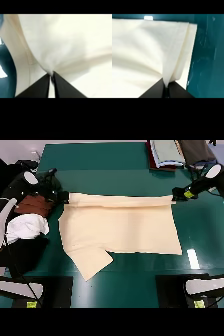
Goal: Fold the shirts.
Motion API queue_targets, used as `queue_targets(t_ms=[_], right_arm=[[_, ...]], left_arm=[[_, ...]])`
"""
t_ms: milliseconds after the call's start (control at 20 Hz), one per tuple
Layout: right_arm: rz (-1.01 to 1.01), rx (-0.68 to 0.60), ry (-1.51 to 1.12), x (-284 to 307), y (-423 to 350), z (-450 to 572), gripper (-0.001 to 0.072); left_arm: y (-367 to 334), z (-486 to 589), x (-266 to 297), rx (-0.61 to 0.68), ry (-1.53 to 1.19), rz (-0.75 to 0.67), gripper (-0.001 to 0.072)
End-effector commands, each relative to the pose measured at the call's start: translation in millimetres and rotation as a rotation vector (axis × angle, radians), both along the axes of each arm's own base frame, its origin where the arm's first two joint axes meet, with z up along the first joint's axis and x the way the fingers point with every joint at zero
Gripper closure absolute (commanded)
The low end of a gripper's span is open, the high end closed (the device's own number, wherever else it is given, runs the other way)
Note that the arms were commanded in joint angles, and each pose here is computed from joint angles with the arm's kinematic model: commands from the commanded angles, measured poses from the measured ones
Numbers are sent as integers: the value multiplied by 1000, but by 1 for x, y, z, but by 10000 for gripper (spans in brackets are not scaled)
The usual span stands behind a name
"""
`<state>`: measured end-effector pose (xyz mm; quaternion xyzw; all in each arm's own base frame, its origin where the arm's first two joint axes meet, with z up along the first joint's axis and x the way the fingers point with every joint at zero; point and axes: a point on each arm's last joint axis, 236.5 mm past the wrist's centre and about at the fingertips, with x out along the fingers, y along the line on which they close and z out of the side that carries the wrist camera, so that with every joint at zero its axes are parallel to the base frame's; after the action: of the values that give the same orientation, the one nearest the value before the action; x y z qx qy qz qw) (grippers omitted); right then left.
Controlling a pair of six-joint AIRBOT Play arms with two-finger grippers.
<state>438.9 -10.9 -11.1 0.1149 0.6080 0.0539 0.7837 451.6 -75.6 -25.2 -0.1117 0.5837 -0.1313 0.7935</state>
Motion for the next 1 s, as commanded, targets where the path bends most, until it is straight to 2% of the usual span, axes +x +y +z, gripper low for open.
queue_targets(t_ms=[0, 50, 100, 200, 400, 550, 650, 850, 950], right_arm=[[-26, 38, -19, -5, 8, -4, 277], [-27, 53, -27, -2, 9, 4, 277], [-27, 76, -36, -2, 11, 16, 277], [-4, 98, -66, -9, 17, 44, 277], [21, 92, -116, -59, 30, 76, 278], [14, 81, -169, -84, 35, 85, 278], [9, 75, -200, -95, 37, 90, 278], [11, 66, -248, -103, 38, 105, 280], [12, 63, -264, -104, 38, 110, 280]], left_arm=[[0, -17, -21, -9, 88, 24, 133], [0, -12, -22, -15, 93, 46, 116], [-1, -4, -26, -16, 92, 39, 159], [5, 16, -47, 20, 98, 12, 159], [11, 13, -136, 44, 152, 42, 159], [4, -12, -214, 8, 242, 83, 159], [-7, -22, -247, -45, 279, 108, 159], [-27, -47, -283, -137, 380, 133, 159], [-38, -55, -283, -173, 361, 130, 159]])
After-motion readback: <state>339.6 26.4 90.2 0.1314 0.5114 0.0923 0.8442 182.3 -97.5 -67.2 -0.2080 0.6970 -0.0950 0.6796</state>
